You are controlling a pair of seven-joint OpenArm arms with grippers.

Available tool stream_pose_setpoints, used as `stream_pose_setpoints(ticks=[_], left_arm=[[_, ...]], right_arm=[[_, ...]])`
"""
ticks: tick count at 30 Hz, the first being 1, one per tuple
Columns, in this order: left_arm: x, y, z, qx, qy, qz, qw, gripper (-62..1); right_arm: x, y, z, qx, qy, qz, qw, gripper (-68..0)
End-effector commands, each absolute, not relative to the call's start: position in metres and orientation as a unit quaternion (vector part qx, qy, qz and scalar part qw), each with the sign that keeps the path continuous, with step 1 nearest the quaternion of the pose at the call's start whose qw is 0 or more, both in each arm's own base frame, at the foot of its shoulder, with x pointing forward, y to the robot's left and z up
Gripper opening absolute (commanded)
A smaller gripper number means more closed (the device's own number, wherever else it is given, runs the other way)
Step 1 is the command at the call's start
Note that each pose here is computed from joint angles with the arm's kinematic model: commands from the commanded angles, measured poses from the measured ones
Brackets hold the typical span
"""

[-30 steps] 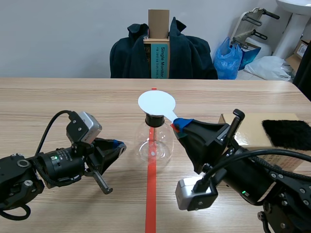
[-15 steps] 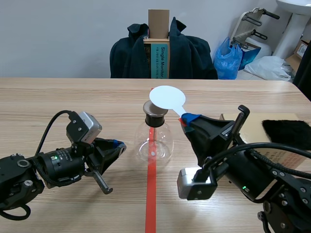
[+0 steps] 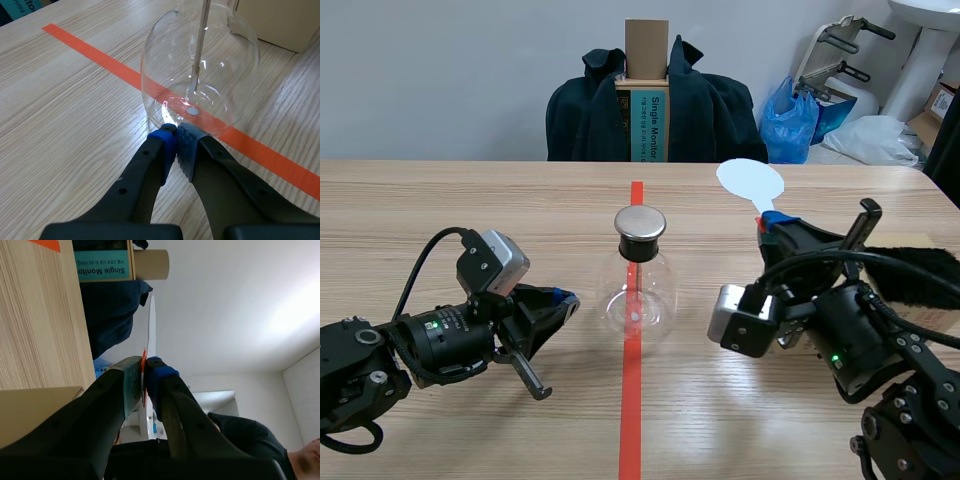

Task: Do the electroscope experiment.
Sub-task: 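Move the plate toward and away from the electroscope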

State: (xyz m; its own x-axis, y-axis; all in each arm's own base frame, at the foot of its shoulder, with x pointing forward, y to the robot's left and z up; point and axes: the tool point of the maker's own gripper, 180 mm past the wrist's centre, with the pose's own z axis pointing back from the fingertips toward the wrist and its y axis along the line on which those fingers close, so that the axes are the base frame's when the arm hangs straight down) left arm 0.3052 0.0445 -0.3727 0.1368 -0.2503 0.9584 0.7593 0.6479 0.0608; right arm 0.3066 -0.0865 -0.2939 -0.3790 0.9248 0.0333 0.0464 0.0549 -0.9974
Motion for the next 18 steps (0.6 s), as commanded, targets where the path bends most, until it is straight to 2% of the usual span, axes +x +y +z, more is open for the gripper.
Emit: stream_pose_setpoints(ticks=[1,8,18], left_arm=[[0.315,0.042,-0.358,-0.231,-0.575,-0.345,0.705,-57.7],[0.315,0.042,-0.358,-0.231,-0.575,-0.345,0.705,-57.7],[0.315,0.042,-0.358,-0.231,-0.576,-0.345,0.705,-57.7]], right_arm=[[0.313,-0.091,-0.28,-0.414,-0.618,0.548,0.383,-66.7],[0.312,-0.087,-0.28,-0.408,-0.622,0.552,0.377,-66.7],[0.287,-0.045,-0.28,-0.33,-0.667,0.602,0.289,-66.7]])
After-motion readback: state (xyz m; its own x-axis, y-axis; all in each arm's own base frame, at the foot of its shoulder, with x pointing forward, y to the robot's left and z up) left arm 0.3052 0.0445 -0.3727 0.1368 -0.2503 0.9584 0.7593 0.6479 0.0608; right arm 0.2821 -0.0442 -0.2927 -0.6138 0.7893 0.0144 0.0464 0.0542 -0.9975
